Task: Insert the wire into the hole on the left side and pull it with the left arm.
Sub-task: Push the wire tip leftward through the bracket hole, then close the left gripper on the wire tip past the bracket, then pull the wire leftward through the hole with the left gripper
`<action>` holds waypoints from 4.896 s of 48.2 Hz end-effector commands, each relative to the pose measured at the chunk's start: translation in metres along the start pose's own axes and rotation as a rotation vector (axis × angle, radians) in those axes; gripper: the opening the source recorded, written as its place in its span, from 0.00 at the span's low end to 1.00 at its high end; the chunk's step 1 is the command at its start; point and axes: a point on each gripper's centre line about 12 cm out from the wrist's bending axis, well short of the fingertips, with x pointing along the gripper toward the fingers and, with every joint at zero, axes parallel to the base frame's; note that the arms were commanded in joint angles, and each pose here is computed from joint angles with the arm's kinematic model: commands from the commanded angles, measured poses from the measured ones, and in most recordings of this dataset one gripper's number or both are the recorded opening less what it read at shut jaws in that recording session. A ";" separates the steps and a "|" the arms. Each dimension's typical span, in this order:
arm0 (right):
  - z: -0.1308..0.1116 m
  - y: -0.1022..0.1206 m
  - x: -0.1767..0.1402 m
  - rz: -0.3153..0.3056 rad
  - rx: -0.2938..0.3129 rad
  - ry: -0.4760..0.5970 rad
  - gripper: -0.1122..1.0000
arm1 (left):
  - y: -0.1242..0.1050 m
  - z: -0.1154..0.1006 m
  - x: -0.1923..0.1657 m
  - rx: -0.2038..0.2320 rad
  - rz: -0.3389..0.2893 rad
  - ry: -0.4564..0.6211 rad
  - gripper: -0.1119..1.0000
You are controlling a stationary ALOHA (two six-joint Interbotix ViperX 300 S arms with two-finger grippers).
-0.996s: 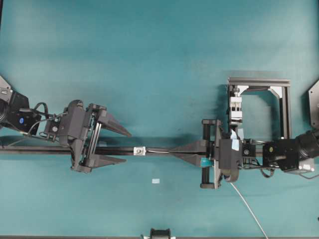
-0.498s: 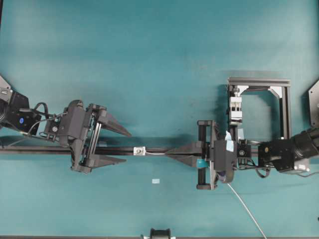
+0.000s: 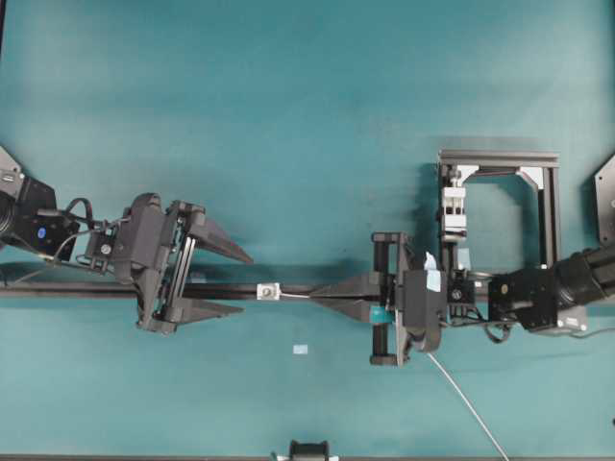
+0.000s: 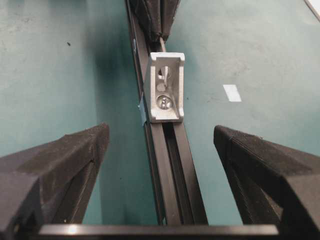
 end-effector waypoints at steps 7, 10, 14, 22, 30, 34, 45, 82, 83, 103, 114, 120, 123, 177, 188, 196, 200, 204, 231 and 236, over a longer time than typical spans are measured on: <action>0.011 0.001 0.003 0.000 0.011 -0.032 0.13 | -0.002 0.008 0.001 0.003 -0.008 -0.030 0.70; 0.012 0.001 0.004 -0.001 0.011 -0.032 0.13 | -0.001 0.009 0.001 0.002 -0.006 -0.030 0.70; 0.012 0.000 0.005 -0.003 0.012 -0.034 0.13 | -0.001 0.009 0.001 0.002 -0.006 -0.030 0.70; 0.014 0.001 0.009 0.011 0.003 -0.043 0.13 | -0.002 0.008 0.001 0.004 -0.009 -0.030 0.70; 0.014 0.001 0.018 0.020 -0.002 -0.033 0.13 | -0.002 0.008 0.001 0.003 -0.007 -0.028 0.70; 0.014 0.001 0.021 0.023 -0.005 -0.026 0.13 | -0.002 0.009 0.001 0.003 -0.008 -0.031 0.70; 0.017 0.001 0.025 0.034 -0.012 -0.036 0.13 | -0.002 0.009 0.001 0.003 -0.009 -0.028 0.70; 0.023 0.001 0.032 0.049 -0.019 -0.039 0.13 | -0.003 0.013 0.001 0.001 -0.015 -0.027 0.70; 0.022 0.001 0.031 0.049 -0.020 -0.036 0.13 | -0.004 0.013 0.001 0.001 -0.015 -0.026 0.70; 0.022 0.001 0.032 0.050 -0.016 -0.028 0.13 | -0.006 0.021 0.009 -0.007 -0.012 0.014 0.68; 0.022 0.000 0.032 0.049 -0.014 -0.028 0.13 | -0.006 0.021 0.009 -0.017 -0.011 0.022 0.46; 0.022 0.000 0.032 0.049 -0.014 -0.028 0.13 | -0.006 0.024 0.009 -0.022 -0.013 0.013 0.23; 0.022 0.000 0.032 0.049 -0.014 -0.028 0.13 | -0.008 0.025 0.009 -0.021 -0.016 0.009 0.14; 0.022 0.000 0.032 0.049 0.001 0.008 0.46 | -0.014 0.021 0.006 -0.010 -0.036 0.023 0.01; 0.028 0.001 0.025 0.059 0.001 0.007 0.57 | -0.014 0.020 0.004 -0.009 -0.031 0.072 0.01; 0.032 0.001 0.015 0.066 0.001 0.014 0.58 | -0.014 0.022 -0.003 -0.012 -0.028 0.102 0.01; 0.032 0.000 0.011 0.067 0.000 0.015 0.58 | -0.013 0.022 -0.010 -0.011 -0.026 0.113 0.01; 0.033 -0.001 0.008 0.067 0.000 0.015 0.58 | -0.013 0.024 -0.020 -0.013 -0.027 0.109 0.01; 0.033 -0.003 0.005 0.066 -0.001 0.018 0.58 | -0.013 0.015 -0.073 -0.066 -0.032 0.183 0.01; 0.033 -0.003 0.005 0.066 -0.002 0.021 0.58 | -0.014 0.015 -0.077 -0.064 -0.037 0.190 0.01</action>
